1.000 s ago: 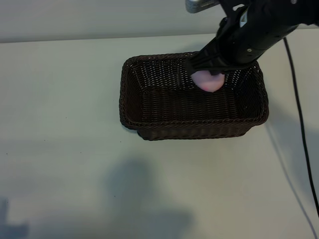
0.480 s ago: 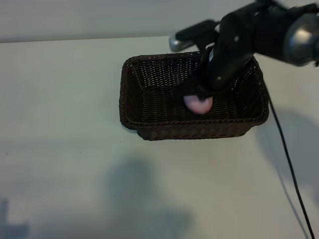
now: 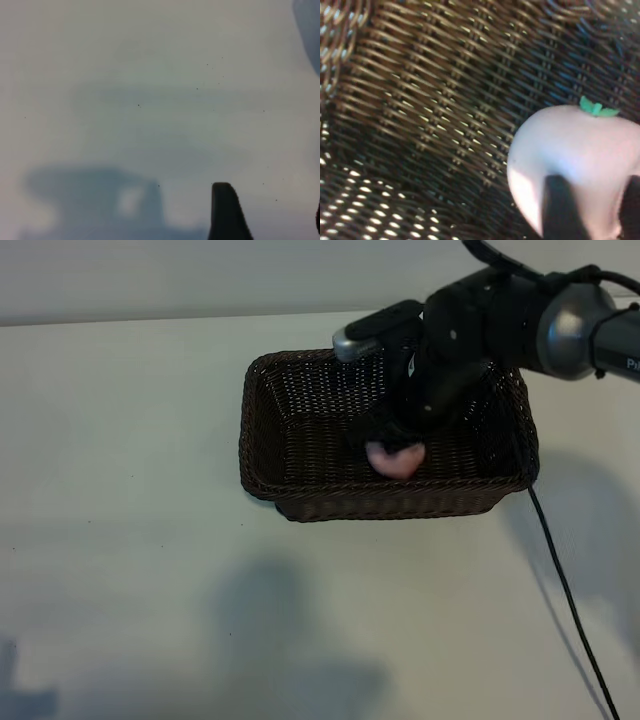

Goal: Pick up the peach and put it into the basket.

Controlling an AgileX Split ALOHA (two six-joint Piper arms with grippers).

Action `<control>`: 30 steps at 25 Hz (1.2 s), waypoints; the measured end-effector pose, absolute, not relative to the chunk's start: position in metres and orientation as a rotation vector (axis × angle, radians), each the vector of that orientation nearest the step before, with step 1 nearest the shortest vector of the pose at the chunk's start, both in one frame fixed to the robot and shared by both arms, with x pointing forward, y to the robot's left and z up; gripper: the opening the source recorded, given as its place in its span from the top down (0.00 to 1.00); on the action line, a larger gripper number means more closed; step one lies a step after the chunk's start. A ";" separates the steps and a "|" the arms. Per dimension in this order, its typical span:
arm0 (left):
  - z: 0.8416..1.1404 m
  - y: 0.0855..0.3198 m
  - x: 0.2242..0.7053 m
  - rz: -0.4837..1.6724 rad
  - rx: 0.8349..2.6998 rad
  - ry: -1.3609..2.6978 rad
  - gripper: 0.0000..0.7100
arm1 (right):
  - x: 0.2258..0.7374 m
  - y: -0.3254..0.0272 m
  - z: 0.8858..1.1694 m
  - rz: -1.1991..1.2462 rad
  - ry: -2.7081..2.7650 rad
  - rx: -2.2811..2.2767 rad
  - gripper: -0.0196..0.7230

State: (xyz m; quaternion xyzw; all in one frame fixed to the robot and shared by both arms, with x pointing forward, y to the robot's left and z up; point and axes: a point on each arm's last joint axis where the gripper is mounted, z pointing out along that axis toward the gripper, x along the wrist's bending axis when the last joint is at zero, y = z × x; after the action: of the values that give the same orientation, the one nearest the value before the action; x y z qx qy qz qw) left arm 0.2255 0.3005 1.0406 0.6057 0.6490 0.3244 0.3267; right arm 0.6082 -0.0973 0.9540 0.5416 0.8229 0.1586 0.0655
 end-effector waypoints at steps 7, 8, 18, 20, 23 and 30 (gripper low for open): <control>1.041 0.300 0.225 0.850 1.587 1.700 0.38 | 0.615 -0.093 0.989 0.438 2.521 1.629 0.03; 1.041 0.300 0.225 0.850 1.587 1.700 0.38 | 0.615 -0.093 0.993 0.424 2.528 1.627 0.03; 1.041 0.300 0.225 0.850 1.587 1.700 0.38 | 0.654 -0.166 1.042 0.338 2.341 1.754 0.12; 1.041 0.300 0.225 0.850 1.587 1.700 0.38 | 0.664 -0.197 1.046 0.321 2.264 1.823 0.13; 1.041 0.300 0.225 0.850 1.587 1.700 0.38 | 0.672 -0.251 1.047 0.282 2.154 1.947 0.14; 1.041 0.300 0.225 0.850 1.587 1.700 0.38 | 0.666 -0.370 1.046 0.228 1.897 2.220 0.17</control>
State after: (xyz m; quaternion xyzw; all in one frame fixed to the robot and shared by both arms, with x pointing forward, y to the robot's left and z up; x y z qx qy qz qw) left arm 0.2255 0.3005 1.0406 0.6057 0.6490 0.3244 0.3267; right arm 0.6662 -0.3699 1.0458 0.7537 0.6440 0.0774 0.1064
